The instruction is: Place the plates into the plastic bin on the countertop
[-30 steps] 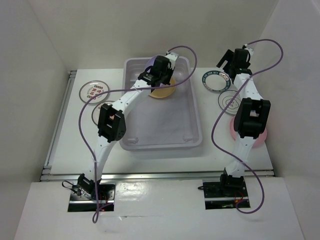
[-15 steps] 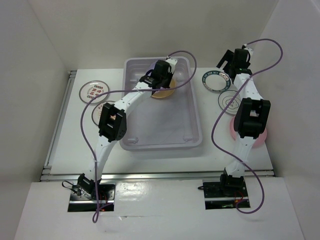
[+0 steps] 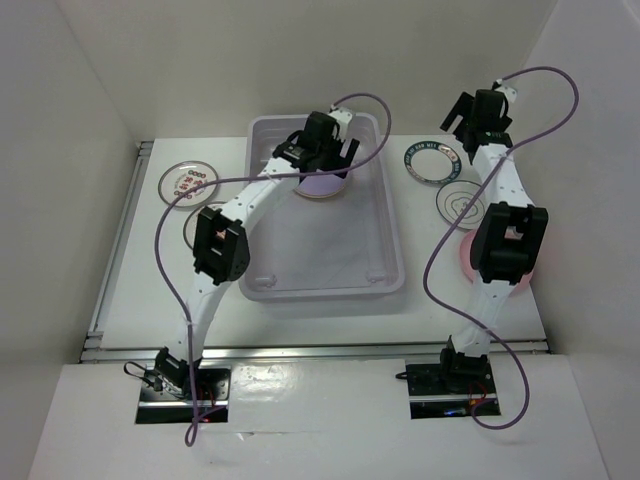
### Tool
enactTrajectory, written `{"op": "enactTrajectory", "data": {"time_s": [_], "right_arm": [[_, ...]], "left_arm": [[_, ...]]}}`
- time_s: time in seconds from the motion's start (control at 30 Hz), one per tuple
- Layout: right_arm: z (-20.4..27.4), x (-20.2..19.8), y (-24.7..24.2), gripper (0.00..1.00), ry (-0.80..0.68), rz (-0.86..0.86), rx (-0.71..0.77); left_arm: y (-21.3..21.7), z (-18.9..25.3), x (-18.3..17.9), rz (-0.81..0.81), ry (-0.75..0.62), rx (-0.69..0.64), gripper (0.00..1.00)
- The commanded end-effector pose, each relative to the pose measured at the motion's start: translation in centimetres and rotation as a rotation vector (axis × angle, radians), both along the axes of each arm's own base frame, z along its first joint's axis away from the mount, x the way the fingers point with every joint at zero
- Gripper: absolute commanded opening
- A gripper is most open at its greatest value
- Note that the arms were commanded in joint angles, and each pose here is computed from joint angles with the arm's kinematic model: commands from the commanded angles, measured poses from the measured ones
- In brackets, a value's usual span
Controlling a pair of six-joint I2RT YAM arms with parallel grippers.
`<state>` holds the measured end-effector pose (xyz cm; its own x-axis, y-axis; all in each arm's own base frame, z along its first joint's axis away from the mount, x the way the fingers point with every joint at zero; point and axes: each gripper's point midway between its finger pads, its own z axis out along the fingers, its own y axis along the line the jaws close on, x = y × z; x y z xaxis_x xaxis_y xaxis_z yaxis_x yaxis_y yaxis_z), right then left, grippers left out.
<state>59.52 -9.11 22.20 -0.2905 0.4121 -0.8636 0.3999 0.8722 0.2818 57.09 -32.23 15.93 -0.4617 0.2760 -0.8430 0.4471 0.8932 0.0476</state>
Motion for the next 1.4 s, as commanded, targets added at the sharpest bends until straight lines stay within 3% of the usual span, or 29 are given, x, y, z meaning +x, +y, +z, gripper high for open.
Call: {"op": "enactTrajectory", "data": {"time_s": [0.0,0.03,0.2,0.37,0.53,0.87,1.0,1.2,1.37], "right_arm": [[1.2,-2.2,-2.4,1.00,0.062,-0.123,-0.058],[0.8,-2.6,-2.9,1.00,0.092,-0.155,-0.062],[-4.2,-7.0,-4.0,0.86,0.314,-0.284,-0.052],[-9.3,-12.2,0.6,0.83,0.444,-0.153,0.130],[-11.0,-16.1,3.1,0.79,0.461,-0.071,0.201],[-11.8,-20.4,1.9,0.83,0.548,-0.162,0.144],[-11.5,-22.1,0.2,0.83,0.605,-0.219,0.057],[-15.0,-23.9,0.8,0.83,0.692,-0.185,0.062],[-17.0,-24.7,0.4,0.77,0.754,-0.198,0.032]], "left_arm": [[3.1,13.4,-0.6,0.018,-0.178,-0.096,0.99],[4.2,16.4,-1.4,0.022,-0.206,-0.131,0.99],[12.9,20.2,-1.5,0.120,-0.194,-0.219,0.99],[20.0,20.4,-0.7,0.195,-0.145,-0.306,0.99],[24.9,20.4,-0.6,0.252,-0.133,-0.328,0.99],[26.7,18.2,-1.0,0.270,-0.073,-0.320,0.99],[26.5,17.8,-1.1,0.262,-0.061,-0.323,0.99],[26.5,17.8,-1.3,0.257,-0.063,-0.314,0.99],[27.2,17.5,-1.7,0.281,-0.065,-0.281,0.99]]}}
